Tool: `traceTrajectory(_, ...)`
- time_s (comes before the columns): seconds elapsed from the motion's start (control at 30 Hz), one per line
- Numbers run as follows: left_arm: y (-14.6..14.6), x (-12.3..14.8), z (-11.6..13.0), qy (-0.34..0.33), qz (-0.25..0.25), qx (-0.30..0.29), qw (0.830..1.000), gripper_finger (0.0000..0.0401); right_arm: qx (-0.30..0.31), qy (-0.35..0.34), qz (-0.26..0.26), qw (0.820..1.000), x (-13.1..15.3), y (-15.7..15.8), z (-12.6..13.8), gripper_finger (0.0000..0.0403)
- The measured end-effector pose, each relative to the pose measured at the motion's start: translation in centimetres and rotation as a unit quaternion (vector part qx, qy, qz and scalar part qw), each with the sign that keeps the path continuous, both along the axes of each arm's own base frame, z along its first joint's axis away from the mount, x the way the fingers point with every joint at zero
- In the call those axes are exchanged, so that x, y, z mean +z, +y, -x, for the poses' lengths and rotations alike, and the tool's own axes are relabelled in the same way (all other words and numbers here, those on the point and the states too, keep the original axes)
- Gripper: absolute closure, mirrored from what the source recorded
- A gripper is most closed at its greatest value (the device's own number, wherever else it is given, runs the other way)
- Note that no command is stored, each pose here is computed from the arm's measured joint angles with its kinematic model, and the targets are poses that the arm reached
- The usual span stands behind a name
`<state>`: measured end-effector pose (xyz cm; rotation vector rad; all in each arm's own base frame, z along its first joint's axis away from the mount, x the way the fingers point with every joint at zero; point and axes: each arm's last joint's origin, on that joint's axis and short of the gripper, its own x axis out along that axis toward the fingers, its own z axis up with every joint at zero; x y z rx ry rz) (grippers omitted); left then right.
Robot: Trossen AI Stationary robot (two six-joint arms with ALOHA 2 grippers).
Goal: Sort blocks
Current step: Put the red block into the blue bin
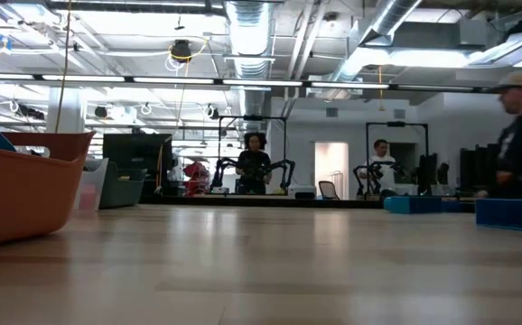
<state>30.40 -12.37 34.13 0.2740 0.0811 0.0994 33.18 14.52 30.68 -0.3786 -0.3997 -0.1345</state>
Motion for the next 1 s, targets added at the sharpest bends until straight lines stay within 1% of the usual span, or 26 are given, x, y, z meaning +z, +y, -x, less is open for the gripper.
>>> traceTrajectory(0.17,-0.1,0.2,0.0,-0.008,-0.016,-0.011,1.0,0.0158,0.013,-0.002,-0.007,1.0,0.0,-0.2,-0.1,0.0293)
traceTrajectory(0.23,0.0,0.3,0.0,-0.013,-0.023,-0.011,1.0,0.017,0.012,-0.001,-0.013,1.0,0.0,-0.4,-0.2,0.0293)
traceTrajectory(0.3,0.0,0.4,0.0,-0.016,-0.033,-0.01,0.999,0.0195,0.015,-0.001,-0.012,1.0,0.0,-0.5,-0.3,0.0293)
traceTrajectory(0.43,-0.1,0.4,-0.1,-0.017,-0.046,-0.012,0.999,0.0266,0.018,-0.003,-0.013,1.0,0.0,-0.5,-0.3,0.0293)
traceTrajectory(0.47,-0.1,0.4,-0.1,-0.017,-0.047,-0.012,0.999,0.0274,0.017,-0.004,-0.014,1.0,0.0,-0.5,-0.3,0.0292)
traceTrajectory(0.53,-0.1,0.4,-0.1,-0.017,-0.048,-0.012,0.999,0.0274,0.016,-0.003,-0.013,1.0,0.1,-0.5,-0.3,0.0285)
traceTrajectory(0.63,0.0,0.4,0.0,-0.011,-0.049,-0.013,0.999,0.0274,0.002,0.004,-0.006,1.0,0.1,-0.6,-0.2,0.0264)
traceTrajectory(0.73,0.3,0.7,0.7,0.002,-0.035,-0.009,0.999,0.0274,-0.017,0.011,0.0,1.0,0.6,-0.7,0.1,0.0234)
traceTrajectory(0.87,1.2,1.3,2.9,0.049,0.003,-0.003,0.999,0.0274,-0.062,0.027,0.008,0.998,2.1,-0.7,1.5,0.0195)
traceTrajectory(0.93,1.8,1.5,4.3,0.08,0.031,0.005,0.996,0.0274,-0.097,0.057,0.008,0.994,2.8,-0.7,2.5,0.018)
traceTrajectory(1.0,2.4,1.5,6.0,0.115,0.063,0.021,0.991,0.0274,-0.114,0.102,0.009,0.988,3.0,-0.7,3.3,0.017)
